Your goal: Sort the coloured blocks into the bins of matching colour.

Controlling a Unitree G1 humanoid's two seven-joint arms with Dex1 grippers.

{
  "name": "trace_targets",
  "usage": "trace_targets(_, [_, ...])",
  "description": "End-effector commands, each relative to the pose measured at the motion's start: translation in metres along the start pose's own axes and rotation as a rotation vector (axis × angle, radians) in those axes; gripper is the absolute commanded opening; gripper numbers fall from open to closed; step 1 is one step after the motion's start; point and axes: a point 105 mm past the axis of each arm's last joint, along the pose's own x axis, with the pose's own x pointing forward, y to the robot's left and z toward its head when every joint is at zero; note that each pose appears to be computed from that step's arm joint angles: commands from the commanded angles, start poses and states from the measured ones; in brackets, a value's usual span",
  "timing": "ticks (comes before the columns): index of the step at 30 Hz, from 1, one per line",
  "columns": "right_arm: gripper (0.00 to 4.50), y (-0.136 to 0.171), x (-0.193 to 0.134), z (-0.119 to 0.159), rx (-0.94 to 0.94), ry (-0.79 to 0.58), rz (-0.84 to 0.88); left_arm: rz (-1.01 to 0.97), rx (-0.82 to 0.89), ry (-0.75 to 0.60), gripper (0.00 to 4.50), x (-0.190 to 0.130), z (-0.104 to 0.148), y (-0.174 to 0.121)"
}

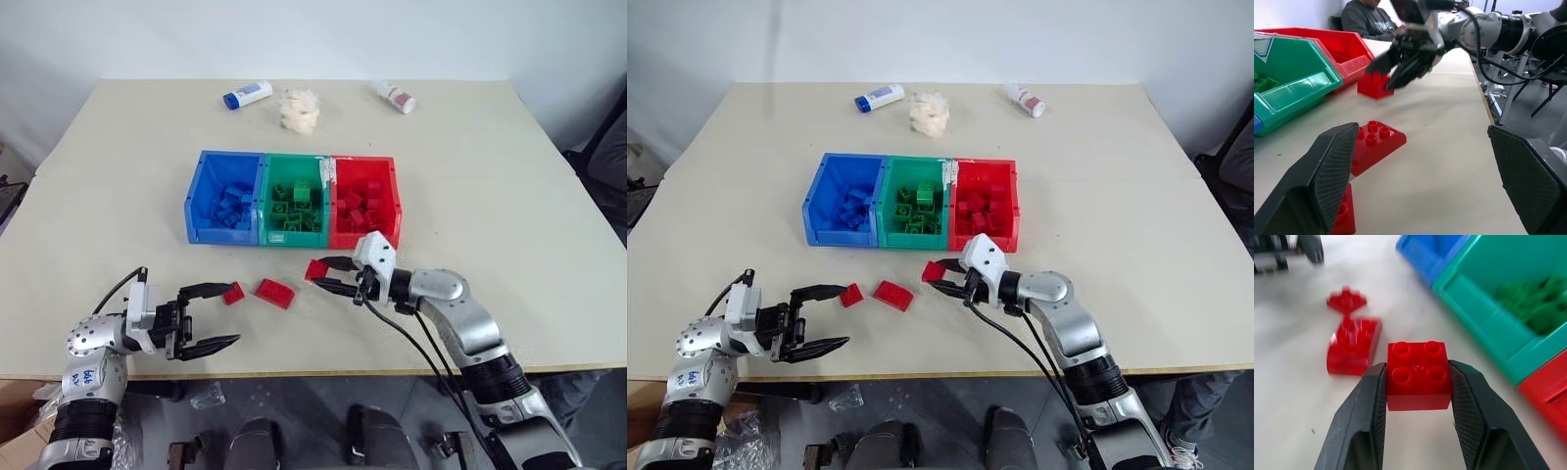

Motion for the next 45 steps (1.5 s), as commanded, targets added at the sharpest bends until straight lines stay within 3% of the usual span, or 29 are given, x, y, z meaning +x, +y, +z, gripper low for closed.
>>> trace_targets(1, [1.45, -0.035, -0.020, 0.037, -0.075, -0.078, -0.149, -0.023, 0.021, -0.012, 4.50, -0.001, 0.005, 0.002])
trace_targets(4, [1.45, -0.064, -0.027, 0.042, -0.106, -0.064, -0.257, -0.028, 0.019, -0.013, 4.50, 0.001, 0.005, 0.004])
trace_targets(8, [2.77, -0.082, -0.027, 0.042, -0.126, -0.052, -0.294, -0.039, 0.022, -0.018, 4.50, 0.004, 0.004, 0.007])
trace_targets(13, [4.47, -0.083, -0.029, 0.042, -0.144, -0.048, -0.280, -0.046, 0.029, -0.025, 4.50, 0.008, 0.005, 0.012])
trace_targets(17, [4.47, -0.071, -0.040, 0.039, -0.149, -0.036, -0.210, -0.044, 0.027, -0.024, 4.50, 0.007, 0.005, 0.012])
trace_targets(21, [4.47, -0.022, -0.081, 0.015, -0.090, 0.084, 0.079, -0.012, 0.028, -0.009, 4.50, 0.000, 0.005, 0.010])
trace_targets(24, [4.47, -0.012, -0.107, -0.002, -0.085, 0.193, 0.157, 0.040, 0.037, 0.013, 4.50, -0.010, 0.007, 0.010])
trace_targets(29, [4.47, -0.012, -0.127, -0.009, -0.062, 0.222, 0.198, 0.181, 0.063, 0.075, 4.50, -0.033, 0.011, 0.008])
trace_targets(39, [4.47, -0.019, -0.117, -0.007, -0.058, 0.188, 0.218, 0.358, 0.055, 0.173, 4.50, -0.063, 0.017, -0.012])
trace_targets(45, [4.47, -0.022, -0.108, -0.004, -0.070, 0.169, 0.221, 0.386, 0.044, 0.204, 4.50, -0.062, 0.016, -0.010])
